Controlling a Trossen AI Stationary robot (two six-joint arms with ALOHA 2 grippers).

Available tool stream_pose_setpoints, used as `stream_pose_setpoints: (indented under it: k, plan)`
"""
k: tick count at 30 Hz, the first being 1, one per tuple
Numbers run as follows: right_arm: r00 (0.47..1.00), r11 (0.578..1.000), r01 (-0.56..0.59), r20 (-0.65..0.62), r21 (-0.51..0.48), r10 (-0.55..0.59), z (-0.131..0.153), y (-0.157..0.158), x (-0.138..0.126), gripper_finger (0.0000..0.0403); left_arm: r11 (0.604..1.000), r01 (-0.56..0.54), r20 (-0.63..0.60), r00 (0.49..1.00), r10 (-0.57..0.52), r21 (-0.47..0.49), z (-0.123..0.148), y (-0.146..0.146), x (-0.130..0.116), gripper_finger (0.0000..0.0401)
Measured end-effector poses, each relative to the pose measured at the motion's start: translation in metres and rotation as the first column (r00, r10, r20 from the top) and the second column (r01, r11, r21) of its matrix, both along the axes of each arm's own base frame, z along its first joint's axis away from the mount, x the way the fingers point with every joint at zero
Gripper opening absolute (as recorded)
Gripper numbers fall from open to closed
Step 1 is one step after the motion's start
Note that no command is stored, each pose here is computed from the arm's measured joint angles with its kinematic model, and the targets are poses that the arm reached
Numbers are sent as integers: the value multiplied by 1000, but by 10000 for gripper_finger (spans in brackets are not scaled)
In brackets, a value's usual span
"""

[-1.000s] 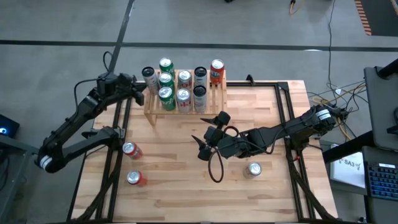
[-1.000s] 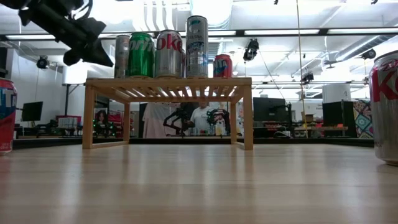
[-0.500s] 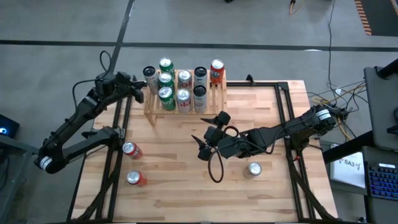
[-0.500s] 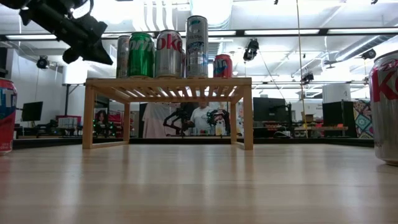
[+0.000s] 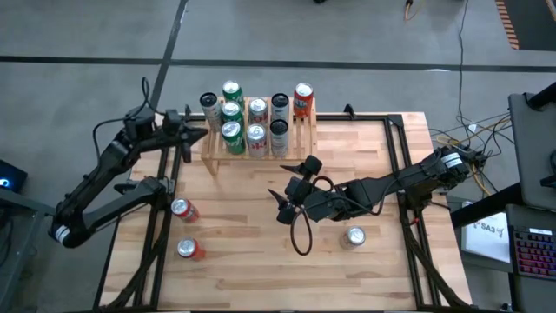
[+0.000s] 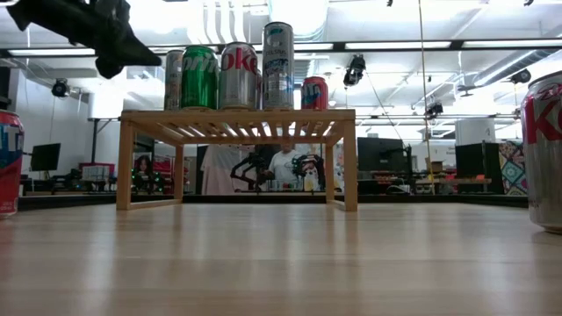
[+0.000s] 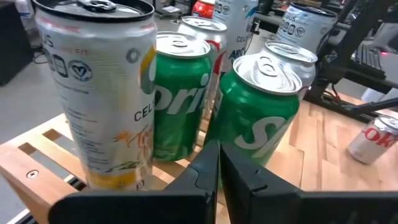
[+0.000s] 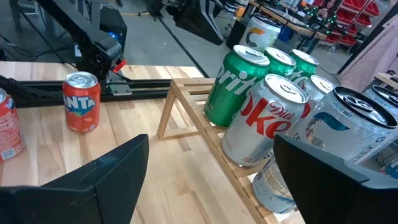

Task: Place canned beverage on shelf
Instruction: Put the yellow soda can on the shelf

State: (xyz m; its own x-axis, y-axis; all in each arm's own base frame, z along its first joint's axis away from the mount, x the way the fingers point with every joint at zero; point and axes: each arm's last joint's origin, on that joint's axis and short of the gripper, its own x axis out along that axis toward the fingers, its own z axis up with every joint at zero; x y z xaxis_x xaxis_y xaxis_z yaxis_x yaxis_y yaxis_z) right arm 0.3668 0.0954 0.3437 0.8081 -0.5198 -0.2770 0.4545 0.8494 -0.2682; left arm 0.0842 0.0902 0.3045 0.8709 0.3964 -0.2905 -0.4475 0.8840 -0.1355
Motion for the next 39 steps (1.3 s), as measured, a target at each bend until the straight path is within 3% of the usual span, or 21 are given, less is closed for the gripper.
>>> stream_pose_setpoints:
  k: [17,39]
  plan:
    - [1000,1000,8,2,6,-8,0,-1,0,331,996,-81,-11,997,80,-43,-5,23,16,0]
    - [1000,1000,9,-9,2,-9,-1,-2,0,331,985,-169,-41,985,167,-37,-9,31,19,0]
